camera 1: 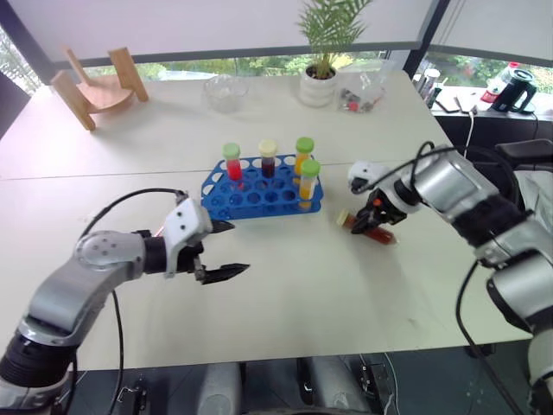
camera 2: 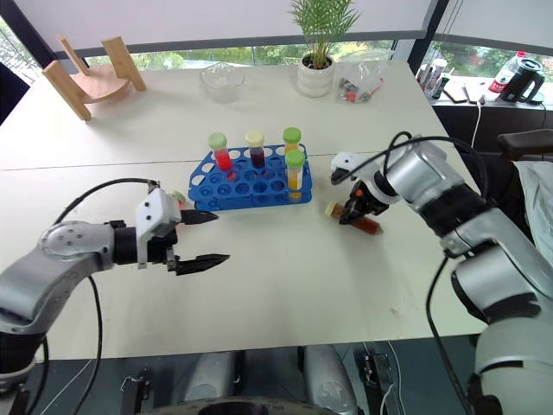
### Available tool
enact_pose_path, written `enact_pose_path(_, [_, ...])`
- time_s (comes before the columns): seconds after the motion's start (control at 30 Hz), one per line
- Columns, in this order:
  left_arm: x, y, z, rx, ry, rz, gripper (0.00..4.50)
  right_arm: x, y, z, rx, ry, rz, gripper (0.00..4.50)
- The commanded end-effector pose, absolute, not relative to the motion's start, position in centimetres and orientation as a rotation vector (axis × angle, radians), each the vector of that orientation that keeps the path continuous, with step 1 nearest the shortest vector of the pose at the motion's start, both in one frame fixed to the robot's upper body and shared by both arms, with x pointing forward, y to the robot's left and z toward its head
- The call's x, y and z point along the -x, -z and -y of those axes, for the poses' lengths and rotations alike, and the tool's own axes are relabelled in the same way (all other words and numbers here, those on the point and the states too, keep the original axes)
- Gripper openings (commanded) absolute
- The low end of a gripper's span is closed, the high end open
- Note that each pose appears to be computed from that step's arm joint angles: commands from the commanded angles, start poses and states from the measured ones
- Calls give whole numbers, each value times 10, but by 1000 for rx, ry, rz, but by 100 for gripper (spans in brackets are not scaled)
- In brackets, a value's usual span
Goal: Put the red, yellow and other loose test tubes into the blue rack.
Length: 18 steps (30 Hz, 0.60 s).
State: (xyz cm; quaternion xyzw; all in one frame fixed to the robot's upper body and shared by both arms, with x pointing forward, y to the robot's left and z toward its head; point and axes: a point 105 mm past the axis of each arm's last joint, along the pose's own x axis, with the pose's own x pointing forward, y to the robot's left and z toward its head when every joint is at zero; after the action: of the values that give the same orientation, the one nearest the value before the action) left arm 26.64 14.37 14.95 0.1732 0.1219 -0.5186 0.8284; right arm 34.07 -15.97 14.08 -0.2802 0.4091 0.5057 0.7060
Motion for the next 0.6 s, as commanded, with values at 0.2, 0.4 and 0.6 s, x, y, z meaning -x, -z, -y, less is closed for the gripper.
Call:
enact_pose_path(0.2, [-289, -180, -194, -371, 1002, -257, 450, -293, -248, 33, 221, -1303, 107, 86])
enact_pose_path(0.4, [-291, -185, -205, -371, 1028, -326, 450, -320, -247, -4, 2, -862, 387, 86])
enact_pose_path(0.6, [-292, -183, -204, -394, 1043, -355, 450, -350, -213, -11, 97, -643, 334, 86])
